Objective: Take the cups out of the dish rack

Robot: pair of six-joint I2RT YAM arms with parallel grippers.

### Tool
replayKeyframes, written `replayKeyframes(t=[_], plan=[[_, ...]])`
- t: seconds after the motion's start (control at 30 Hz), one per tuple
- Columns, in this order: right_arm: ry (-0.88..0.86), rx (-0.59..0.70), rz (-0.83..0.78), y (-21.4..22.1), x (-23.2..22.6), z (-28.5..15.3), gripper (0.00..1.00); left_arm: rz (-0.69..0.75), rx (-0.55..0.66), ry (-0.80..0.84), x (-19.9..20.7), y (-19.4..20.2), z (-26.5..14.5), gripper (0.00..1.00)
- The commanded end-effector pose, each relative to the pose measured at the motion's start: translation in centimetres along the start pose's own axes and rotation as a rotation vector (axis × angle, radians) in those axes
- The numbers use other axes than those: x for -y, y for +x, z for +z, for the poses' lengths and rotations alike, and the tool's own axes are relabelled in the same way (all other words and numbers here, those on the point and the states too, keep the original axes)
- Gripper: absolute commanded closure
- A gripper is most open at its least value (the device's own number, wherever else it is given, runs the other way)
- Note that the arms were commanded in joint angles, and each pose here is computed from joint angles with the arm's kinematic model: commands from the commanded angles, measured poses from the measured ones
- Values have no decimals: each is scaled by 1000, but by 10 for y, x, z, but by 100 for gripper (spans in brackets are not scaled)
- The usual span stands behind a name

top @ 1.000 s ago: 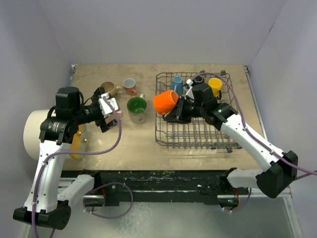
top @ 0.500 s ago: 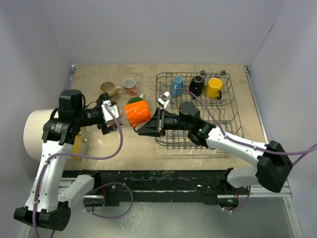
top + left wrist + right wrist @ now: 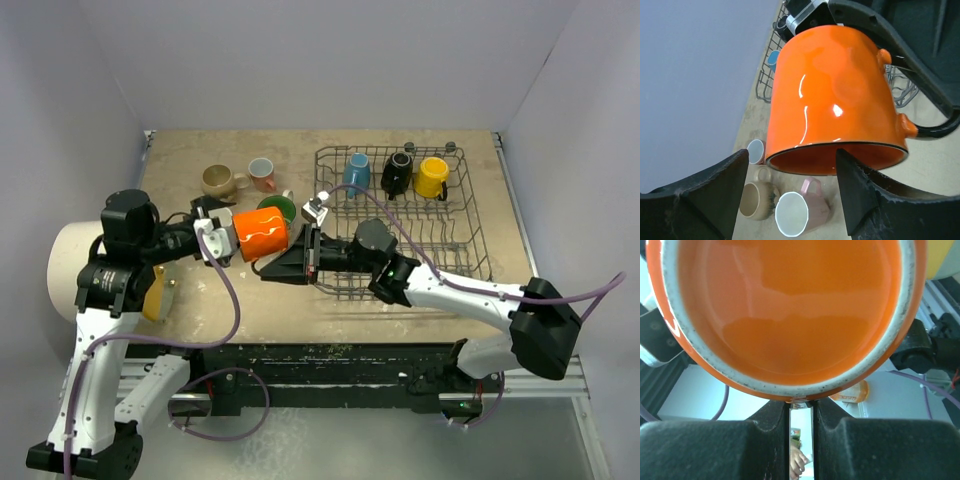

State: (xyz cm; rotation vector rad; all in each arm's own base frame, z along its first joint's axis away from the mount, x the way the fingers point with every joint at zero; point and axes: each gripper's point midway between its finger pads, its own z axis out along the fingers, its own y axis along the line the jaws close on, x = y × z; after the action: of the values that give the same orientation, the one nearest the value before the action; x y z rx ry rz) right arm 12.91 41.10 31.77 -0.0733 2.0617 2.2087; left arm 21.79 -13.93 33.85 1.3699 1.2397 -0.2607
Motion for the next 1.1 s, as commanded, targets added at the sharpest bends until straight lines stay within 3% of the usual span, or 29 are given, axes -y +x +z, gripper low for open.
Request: replayKeyframes(t=[0.0,0.17,0.33,0.4,0.47,0.57,0.63,0.83,1.0,1.07], plan=[[-267,9,-123,18,-79,-3,100,31,66,-9,-10,-18,1,30],[-299,0,-104,28,-80,0,100,21,99,-18,-16,-28,1,46],[-306,11,-107,27,-83,-1,100,-1,109,-10,-15,-31,1,70],[-284,10,-102,27,-78,0,93,-16,107,-1,-14,-30,2,83],[-260,-11,-90,30,-72,-1,77,-39,95,6,-13,-26,3,99],[-200,29,-81,19,-66,-7,38,-75,57,7,-11,-15,5,100],[-108,80,-82,2,-53,-17,27,-113,-2,5,-10,0,7,100],[283,300,-134,-57,-17,-93,8,-224,-286,39,-2,72,11,100],[629,494,-178,-93,6,-173,0,-335,-601,131,25,142,19,100],[750,530,-176,-97,17,-194,0,-321,-671,210,47,150,29,100]])
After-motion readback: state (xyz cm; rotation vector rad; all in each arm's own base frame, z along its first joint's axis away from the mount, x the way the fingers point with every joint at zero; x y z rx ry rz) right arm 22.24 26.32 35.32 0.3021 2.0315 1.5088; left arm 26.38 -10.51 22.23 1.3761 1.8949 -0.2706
